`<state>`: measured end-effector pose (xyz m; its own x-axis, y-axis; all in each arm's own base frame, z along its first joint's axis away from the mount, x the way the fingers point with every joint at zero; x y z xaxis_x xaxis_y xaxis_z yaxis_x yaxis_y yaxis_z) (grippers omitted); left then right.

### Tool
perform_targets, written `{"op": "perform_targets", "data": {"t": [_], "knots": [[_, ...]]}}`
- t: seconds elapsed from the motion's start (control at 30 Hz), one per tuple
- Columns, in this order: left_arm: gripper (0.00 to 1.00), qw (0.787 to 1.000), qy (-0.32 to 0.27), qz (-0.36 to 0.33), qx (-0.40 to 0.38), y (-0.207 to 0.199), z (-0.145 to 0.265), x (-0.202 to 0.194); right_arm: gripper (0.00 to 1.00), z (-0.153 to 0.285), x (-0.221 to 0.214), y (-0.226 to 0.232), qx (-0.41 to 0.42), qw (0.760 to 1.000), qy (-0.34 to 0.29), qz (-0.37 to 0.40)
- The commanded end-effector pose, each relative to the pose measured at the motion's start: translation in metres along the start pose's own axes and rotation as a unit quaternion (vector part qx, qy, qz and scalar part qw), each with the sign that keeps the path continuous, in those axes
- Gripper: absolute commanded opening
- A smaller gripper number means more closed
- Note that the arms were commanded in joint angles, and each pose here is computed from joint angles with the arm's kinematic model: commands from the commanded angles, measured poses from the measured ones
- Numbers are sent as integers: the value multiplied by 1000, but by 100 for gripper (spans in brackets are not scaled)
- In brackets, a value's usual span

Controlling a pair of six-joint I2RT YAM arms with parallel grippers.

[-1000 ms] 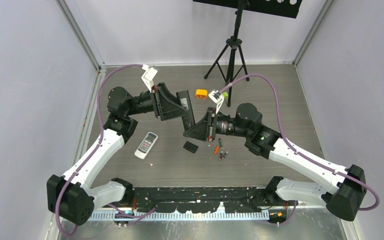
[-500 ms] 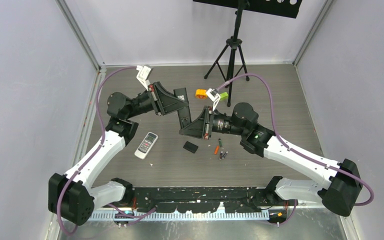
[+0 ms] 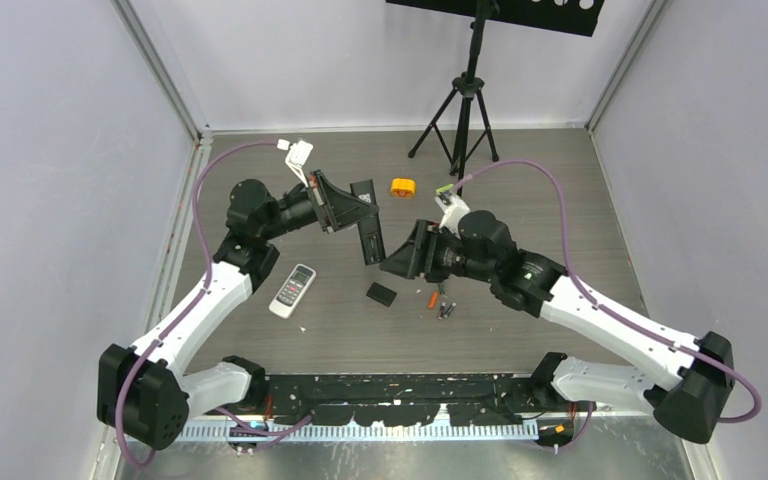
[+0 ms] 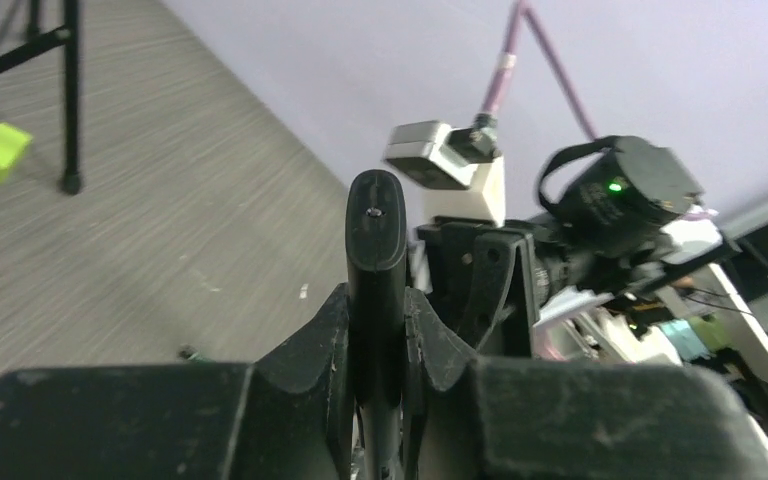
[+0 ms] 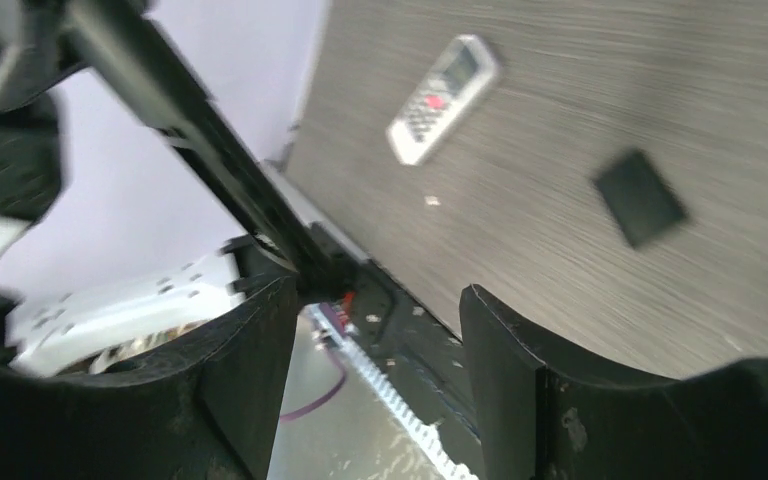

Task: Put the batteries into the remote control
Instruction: Adjust the remote control, then pick up the battery from the center of the board.

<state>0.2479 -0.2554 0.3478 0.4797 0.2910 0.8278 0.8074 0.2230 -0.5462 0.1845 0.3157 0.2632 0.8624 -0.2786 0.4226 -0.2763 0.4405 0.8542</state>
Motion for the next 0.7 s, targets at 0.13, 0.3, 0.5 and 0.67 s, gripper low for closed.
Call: {"op": "perform_targets", "data": {"t": [0.13, 0.3, 0.5, 0.67], "knots": [[0, 995, -28, -65, 73, 27, 10, -6, 65, 65, 16, -114, -327, 938, -113, -26], [0, 995, -32, -65, 70, 21, 13, -5, 52, 53, 5, -163, -404, 907, -115, -33], [0, 996, -17, -24, 89, 30, 15, -17, 46, 22, -2, -183, -432, 892, -125, -51], [0, 995, -7, -1, 98, 39, 17, -31, 46, 9, -10, -201, -467, 875, -116, -60]]}}
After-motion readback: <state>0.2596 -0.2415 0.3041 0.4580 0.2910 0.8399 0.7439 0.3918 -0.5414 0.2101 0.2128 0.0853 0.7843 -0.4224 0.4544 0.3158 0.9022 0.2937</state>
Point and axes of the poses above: each gripper's point midway between its finger pads, its own z axis back along the fingers, its own y axis along the line the jaws close on, x = y × z, the point moved 1 cm from there along z, back along the fingers, and after that the axes turned 9 degrees about -z, right-handed, at the moved point
